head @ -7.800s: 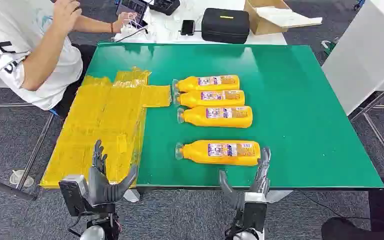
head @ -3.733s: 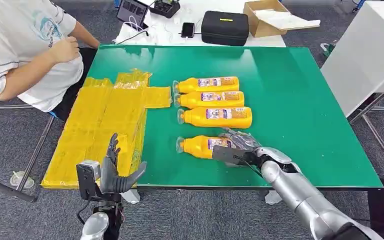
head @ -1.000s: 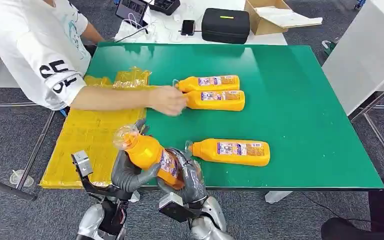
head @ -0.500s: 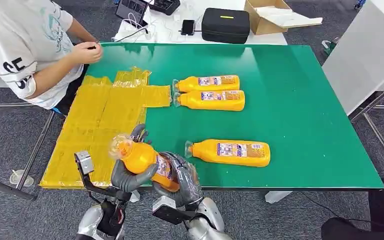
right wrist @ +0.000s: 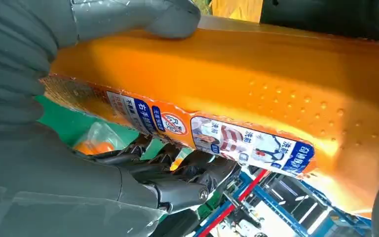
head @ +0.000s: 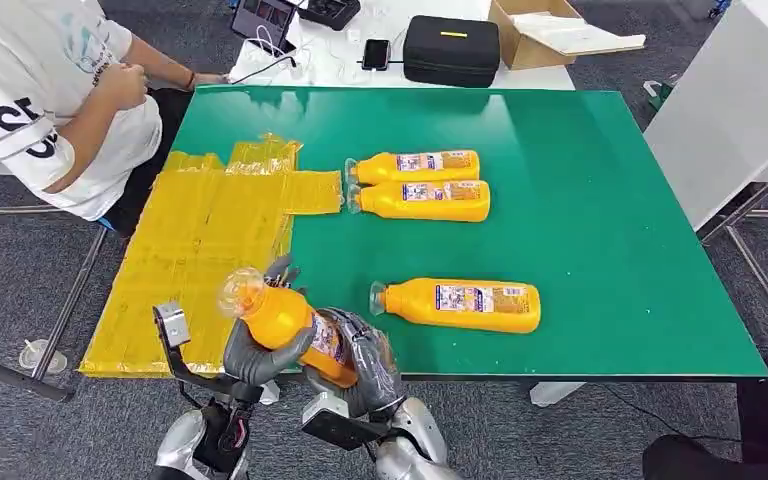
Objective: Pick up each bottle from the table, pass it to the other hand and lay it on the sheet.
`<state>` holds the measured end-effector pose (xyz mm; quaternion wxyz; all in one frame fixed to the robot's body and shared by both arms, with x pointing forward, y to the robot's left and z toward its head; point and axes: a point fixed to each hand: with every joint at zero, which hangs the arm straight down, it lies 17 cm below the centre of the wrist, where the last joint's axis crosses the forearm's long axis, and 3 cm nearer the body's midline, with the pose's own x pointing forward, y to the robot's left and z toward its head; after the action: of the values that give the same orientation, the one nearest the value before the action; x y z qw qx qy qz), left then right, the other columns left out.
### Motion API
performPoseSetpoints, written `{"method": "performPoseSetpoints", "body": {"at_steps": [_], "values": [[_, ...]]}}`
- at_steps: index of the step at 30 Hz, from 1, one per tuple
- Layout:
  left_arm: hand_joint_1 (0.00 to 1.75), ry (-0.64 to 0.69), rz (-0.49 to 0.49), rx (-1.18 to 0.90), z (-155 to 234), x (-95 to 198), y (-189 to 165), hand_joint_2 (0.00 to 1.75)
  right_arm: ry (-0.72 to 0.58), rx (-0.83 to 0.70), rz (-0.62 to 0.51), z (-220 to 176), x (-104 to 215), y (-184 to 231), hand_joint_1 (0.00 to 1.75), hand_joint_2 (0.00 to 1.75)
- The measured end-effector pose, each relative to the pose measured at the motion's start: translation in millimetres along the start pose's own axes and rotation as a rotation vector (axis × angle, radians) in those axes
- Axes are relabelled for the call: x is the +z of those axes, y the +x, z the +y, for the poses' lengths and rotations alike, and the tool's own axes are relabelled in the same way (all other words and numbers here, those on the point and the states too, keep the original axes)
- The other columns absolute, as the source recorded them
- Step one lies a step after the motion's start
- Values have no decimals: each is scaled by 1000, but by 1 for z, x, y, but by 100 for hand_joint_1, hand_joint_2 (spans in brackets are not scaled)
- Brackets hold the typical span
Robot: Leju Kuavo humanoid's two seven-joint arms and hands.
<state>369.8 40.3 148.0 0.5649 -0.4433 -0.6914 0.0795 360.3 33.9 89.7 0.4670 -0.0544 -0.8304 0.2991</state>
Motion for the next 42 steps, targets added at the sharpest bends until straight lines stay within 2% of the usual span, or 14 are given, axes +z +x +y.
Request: {"method": "performPoseSetpoints", "body": {"at_steps": [19, 20, 21, 22, 23, 31, 42], "values": [[175, 17, -11, 7, 5, 0, 3, 175, 0, -17, 2, 1, 0, 0, 171, 175], [175, 19, -12, 6, 5, 0, 4, 175, 0, -19, 3, 1, 0, 0, 93, 175], [175, 21, -13, 6, 6, 0, 4, 175, -1, -20, 4, 1, 0, 0, 0, 175], [175, 24, -15, 4, 6, -1, 4, 175, -2, -21, 5, 0, -1, 0, 0, 175], [175, 24, -17, 3, 6, -2, 5, 175, -3, -21, 5, 0, -1, 0, 0, 0], [175, 66, -73, -28, 8, -17, 24, 175, -75, -82, 16, -20, -13, 6, 0, 0], [175, 263, -244, -222, 73, -44, 96, 175, -216, -217, -86, -75, -32, 52, 0, 0]]}}
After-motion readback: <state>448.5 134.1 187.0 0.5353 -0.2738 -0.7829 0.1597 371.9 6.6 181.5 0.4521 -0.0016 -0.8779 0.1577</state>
